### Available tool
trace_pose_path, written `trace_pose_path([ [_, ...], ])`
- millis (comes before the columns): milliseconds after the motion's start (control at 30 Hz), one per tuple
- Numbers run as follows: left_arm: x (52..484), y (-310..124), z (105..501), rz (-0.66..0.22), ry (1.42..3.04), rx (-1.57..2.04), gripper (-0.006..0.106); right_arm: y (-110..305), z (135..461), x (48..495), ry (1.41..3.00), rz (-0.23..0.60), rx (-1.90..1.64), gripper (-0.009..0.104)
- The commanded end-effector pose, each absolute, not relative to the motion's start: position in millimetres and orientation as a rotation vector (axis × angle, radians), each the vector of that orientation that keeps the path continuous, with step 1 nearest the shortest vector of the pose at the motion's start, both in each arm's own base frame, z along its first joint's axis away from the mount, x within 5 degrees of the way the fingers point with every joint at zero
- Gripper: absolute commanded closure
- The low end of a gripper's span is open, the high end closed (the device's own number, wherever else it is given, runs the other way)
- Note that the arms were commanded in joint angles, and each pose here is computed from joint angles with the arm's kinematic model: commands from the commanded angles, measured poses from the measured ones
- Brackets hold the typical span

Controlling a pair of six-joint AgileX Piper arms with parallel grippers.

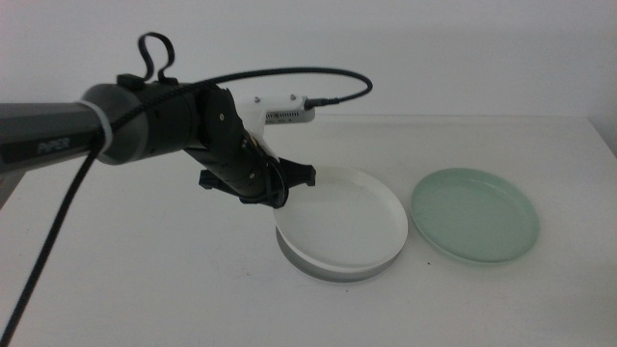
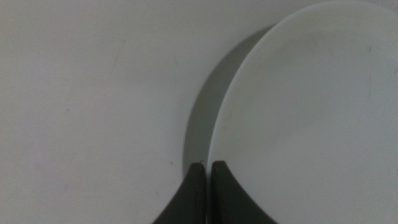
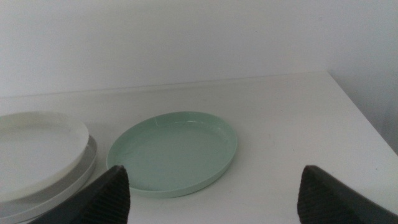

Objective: Stack the three bowls on top of each other.

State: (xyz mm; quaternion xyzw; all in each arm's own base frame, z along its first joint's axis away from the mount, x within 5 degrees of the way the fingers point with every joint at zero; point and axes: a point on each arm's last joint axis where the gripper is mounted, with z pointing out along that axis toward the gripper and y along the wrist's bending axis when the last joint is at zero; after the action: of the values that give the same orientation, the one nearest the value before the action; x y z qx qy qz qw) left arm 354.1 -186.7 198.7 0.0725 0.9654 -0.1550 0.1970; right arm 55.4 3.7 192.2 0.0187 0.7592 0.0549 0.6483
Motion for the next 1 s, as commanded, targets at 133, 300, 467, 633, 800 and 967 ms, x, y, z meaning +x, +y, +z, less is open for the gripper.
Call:
trace_pose_path([
  [133,355.2,-190.0,193.4,-0.444,2.692,0.201,0.102,3.5,192.2,55.4,1.716,0.111,0.029,0.002],
  [300,355.8,-190.4,192.8,-0.446,2.687,0.201,0.1,3.5,192.2,55.4,1.716,0.111,0.029,0.002],
  [467,355.3,-190.7,192.7,-0.452,2.691,0.203,0.08,3.5,192.2,55.4,1.716,0.111,0.029,0.002],
  [633,352.6,-190.8,203.8,-0.453,2.665,0.301,0.043,3.5,192.2,55.4,1.716,0.111,0.029,0.002],
  [800,335.6,-182.5,251.9,-0.427,2.579,0.525,0.007,3.5,192.2,55.4,1.716,0.111,0.029,0.002],
  [967,293.5,-159.9,335.0,-0.409,2.357,0.706,0.007,3.5,192.2,55.4,1.716,0.111,0.029,0.002],
])
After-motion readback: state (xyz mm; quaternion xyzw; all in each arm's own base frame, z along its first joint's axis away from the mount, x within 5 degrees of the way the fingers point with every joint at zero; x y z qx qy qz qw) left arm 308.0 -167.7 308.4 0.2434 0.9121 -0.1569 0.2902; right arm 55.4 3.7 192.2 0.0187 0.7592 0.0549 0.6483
